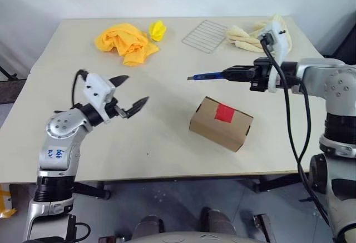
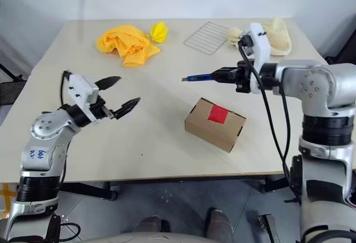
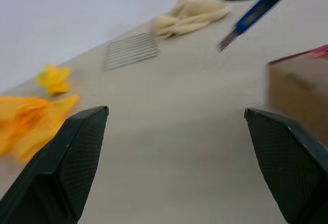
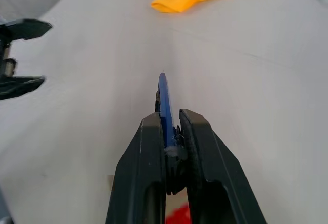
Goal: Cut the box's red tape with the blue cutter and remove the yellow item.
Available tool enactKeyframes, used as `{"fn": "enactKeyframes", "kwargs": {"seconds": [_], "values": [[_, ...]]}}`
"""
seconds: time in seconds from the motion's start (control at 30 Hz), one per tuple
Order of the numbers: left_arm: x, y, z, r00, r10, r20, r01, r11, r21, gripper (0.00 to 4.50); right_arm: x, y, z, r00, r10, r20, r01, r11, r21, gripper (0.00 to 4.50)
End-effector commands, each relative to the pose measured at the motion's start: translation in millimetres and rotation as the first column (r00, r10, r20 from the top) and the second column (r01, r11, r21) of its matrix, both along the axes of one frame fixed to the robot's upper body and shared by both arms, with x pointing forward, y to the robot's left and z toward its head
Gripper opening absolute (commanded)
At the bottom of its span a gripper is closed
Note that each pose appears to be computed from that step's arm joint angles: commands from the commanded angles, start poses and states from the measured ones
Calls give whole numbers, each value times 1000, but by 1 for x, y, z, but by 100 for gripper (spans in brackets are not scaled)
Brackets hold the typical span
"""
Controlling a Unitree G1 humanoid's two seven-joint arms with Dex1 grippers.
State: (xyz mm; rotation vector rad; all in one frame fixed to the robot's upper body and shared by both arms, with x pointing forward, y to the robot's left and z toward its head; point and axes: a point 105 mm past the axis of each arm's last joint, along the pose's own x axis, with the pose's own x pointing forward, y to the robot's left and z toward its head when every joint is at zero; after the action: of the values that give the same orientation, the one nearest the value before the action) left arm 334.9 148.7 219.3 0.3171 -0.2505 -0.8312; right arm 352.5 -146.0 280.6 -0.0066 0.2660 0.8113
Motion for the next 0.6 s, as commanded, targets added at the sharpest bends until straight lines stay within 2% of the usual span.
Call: {"fn": "enactKeyframes", "kwargs": {"seconds": [0.03,0.23,0.27,0.4,0.6], "values": [[-16,-39,2,981,-191,-44,191,981,-18,450,-15,-17,31,982,-31,186,34,999,-12,14],[-13,-82,-19,942,-276,-193,281,960,-4,450,-32,-39,34,955,-81,284,102,993,-59,14],[-11,-87,-20,942,-271,-198,274,962,-10,432,-35,-40,34,954,-84,289,106,992,-63,14],[-3,-106,-22,936,-280,-213,282,959,-21,329,-43,-44,30,952,-90,294,120,989,-86,14],[6,-136,-22,929,-269,-253,268,963,-36,138,-54,-44,11,963,-56,262,105,978,-178,14]]}}
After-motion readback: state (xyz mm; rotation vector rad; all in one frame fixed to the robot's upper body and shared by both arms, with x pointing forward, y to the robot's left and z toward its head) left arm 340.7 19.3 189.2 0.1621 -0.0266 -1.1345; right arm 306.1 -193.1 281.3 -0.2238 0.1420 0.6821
